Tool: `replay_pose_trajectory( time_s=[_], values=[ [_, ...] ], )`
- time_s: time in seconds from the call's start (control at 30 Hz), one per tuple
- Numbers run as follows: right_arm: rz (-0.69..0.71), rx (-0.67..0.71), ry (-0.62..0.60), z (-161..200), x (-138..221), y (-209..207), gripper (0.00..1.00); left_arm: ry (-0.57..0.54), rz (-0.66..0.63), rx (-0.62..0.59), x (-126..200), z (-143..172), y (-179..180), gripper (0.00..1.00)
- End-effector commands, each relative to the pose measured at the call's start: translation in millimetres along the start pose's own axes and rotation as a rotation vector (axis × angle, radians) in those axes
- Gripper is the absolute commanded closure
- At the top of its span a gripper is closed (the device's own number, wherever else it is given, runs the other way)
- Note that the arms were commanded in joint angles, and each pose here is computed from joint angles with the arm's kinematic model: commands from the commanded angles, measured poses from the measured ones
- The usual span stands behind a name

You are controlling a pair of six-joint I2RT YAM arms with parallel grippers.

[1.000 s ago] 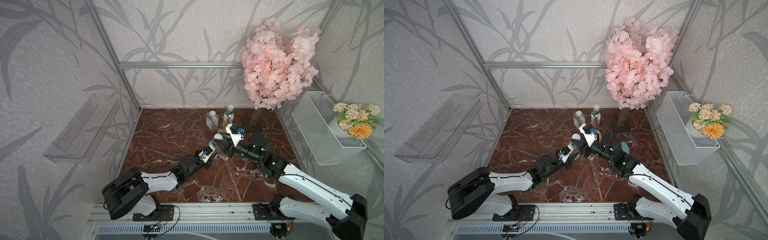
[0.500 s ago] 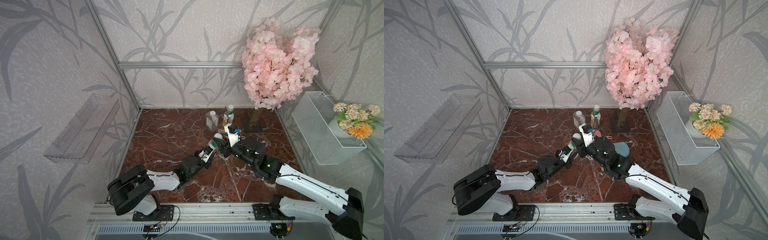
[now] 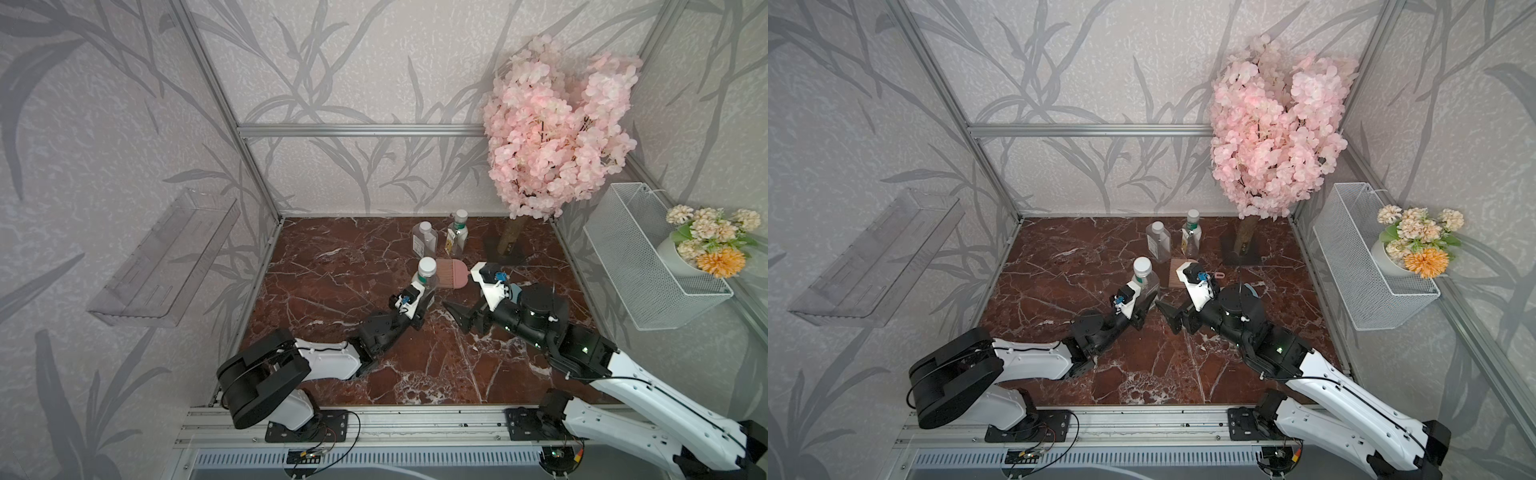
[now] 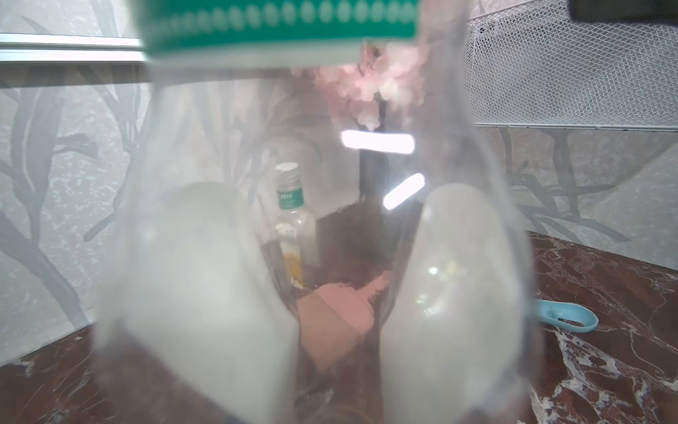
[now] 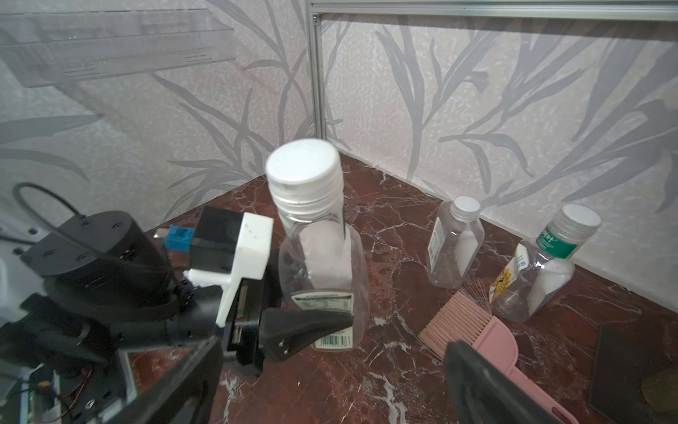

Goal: Screw on the bottle caps
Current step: Screw the bottle cap onto the plastic bottle.

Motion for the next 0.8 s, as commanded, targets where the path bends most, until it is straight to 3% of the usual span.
replay_pose_trajectory(
  time_s=[0.0,0.17,0.33,0.47,0.63,0.77],
  values=[
    [-0.107,0.081,0.061,0.7,19.3,2.9,0.01,-0.069,0.076,0.006,-0.7,-17.1,-4.1,0.72],
    [-0.304,0.167,0.023,-24.4,38.9,1.6,0.01,-0.145,0.322,-0.009,15.0,-26.8,-31.0,0.72],
    [-0.533,0.235,0.042,-45.3,37.9,16.7,0.01,-0.178,0.483,0.000,25.5,-32.4,-48.4,0.71],
    [-0.670,0.268,0.053,-52.8,28.1,24.1,0.01,-0.194,0.523,0.005,28.4,-34.1,-52.5,0.71],
    [-0.741,0.279,0.075,-56.6,17.0,24.7,0.00,-0.205,0.539,0.003,29.5,-35.8,-54.1,0.71],
    [-0.775,0.283,0.100,-54.6,9.3,25.7,0.07,-0.208,0.545,0.004,29.8,-36.6,-54.4,0.72]
  ],
)
Point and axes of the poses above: each gripper's point midway between its finger pads, its own x axis back along the fingers, its own y axis along the line the jaws close on, z = x × y, the point moved 5 cm from there along x, back along the fingers, and after that the axes turned 15 degrees about -x, right-handed, at the moved point
